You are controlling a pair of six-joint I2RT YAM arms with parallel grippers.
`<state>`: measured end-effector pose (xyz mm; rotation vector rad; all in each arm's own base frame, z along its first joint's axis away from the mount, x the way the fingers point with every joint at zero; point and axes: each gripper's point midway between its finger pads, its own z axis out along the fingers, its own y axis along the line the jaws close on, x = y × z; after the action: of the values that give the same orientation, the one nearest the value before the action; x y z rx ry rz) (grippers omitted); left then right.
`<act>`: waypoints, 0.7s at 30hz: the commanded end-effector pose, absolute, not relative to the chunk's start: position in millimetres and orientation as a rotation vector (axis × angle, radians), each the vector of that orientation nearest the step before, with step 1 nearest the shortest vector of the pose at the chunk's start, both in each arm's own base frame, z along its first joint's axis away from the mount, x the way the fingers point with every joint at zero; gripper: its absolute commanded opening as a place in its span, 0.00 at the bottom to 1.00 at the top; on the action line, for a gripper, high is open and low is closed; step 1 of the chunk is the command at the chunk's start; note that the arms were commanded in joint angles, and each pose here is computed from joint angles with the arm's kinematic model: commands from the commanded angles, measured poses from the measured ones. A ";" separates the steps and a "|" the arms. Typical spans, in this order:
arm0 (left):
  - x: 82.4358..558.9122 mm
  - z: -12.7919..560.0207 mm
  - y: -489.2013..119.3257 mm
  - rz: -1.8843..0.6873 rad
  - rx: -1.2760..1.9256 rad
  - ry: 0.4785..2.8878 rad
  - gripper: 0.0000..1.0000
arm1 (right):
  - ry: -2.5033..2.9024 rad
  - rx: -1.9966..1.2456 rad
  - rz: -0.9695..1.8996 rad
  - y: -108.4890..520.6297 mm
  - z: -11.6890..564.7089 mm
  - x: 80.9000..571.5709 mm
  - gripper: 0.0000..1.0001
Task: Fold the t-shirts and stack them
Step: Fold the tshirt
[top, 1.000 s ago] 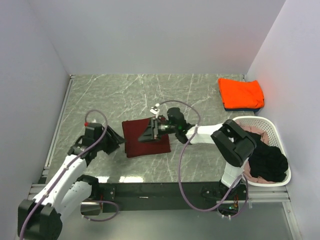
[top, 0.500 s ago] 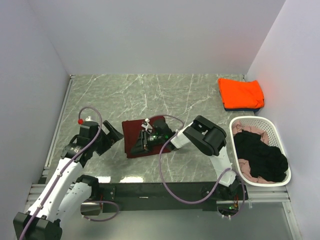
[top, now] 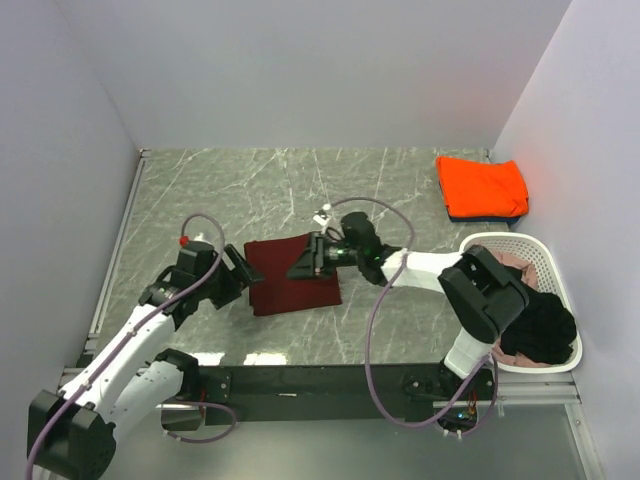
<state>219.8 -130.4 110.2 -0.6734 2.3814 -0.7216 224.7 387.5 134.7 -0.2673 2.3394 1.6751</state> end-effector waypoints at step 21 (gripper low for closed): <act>205.8 32.8 -107.3 -0.600 -1.045 2.313 0.48 | 2.497 -0.013 1.418 261.5 38.2 232.9 0.36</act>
<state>207.0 -133.0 31.3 -0.9859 2.3355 -0.7688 225.7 275.8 29.6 0.0470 2.5280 1.5453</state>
